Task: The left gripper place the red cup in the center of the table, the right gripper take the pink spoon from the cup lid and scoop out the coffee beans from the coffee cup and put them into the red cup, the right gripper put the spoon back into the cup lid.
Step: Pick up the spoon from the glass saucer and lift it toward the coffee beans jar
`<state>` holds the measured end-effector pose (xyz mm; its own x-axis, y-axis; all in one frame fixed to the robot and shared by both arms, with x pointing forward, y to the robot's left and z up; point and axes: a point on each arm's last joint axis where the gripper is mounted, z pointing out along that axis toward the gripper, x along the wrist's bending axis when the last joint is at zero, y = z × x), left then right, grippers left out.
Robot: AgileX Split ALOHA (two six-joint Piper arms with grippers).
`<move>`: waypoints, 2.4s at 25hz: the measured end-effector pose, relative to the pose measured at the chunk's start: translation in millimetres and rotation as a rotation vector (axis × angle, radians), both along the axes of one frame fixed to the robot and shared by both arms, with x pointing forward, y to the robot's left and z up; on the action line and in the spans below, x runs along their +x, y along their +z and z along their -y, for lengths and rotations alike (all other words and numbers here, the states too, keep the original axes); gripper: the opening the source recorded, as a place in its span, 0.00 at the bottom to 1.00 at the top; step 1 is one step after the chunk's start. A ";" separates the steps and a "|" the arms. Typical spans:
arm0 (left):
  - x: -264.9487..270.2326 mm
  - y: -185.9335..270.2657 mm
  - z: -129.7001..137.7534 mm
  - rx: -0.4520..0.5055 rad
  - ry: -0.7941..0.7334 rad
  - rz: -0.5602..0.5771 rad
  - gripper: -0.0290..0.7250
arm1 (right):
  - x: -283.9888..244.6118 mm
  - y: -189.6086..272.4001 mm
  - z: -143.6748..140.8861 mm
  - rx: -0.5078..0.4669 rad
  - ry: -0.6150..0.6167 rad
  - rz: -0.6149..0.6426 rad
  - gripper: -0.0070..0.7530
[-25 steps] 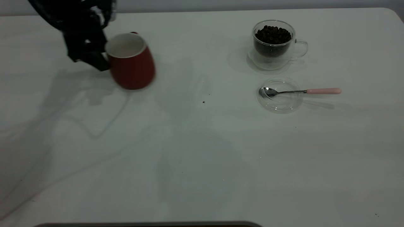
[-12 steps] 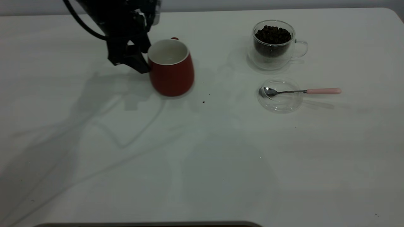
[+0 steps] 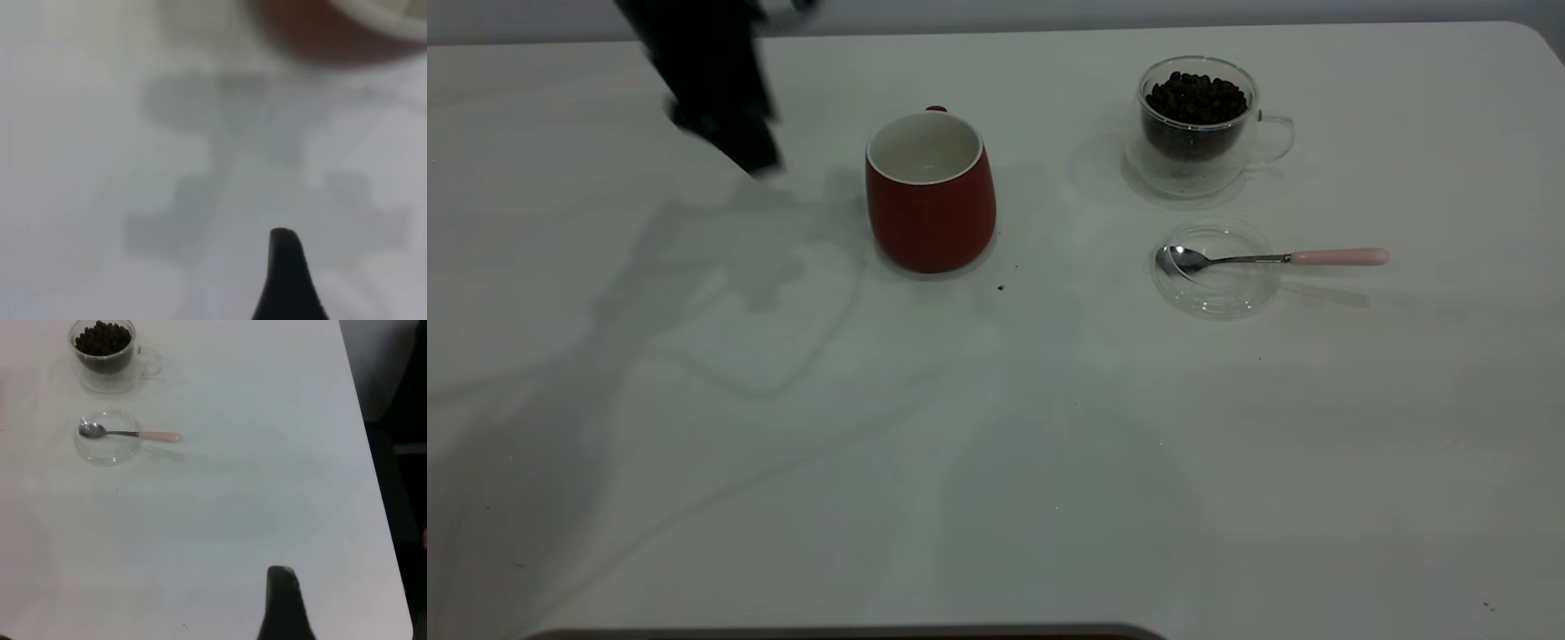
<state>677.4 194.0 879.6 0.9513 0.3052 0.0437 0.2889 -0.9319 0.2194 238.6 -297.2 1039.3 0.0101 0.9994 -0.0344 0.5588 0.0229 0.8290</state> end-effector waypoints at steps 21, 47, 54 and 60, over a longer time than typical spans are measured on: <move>-130.0 209.2 -64.7 -0.044 0.728 -0.079 0.82 | -0.1 0.0 0.0 0.000 0.000 0.001 0.75; -380.0 142.2 -97.7 -0.151 1.100 0.070 0.82 | -0.1 0.0 0.0 0.000 0.000 0.001 0.75; -423.9 154.2 -103.5 -0.357 1.100 0.342 0.82 | -0.1 0.0 0.0 0.000 0.000 0.001 0.75; -454.6 152.9 -106.6 -0.487 1.071 0.508 0.82 | -0.1 0.0 0.0 0.000 0.000 0.001 0.75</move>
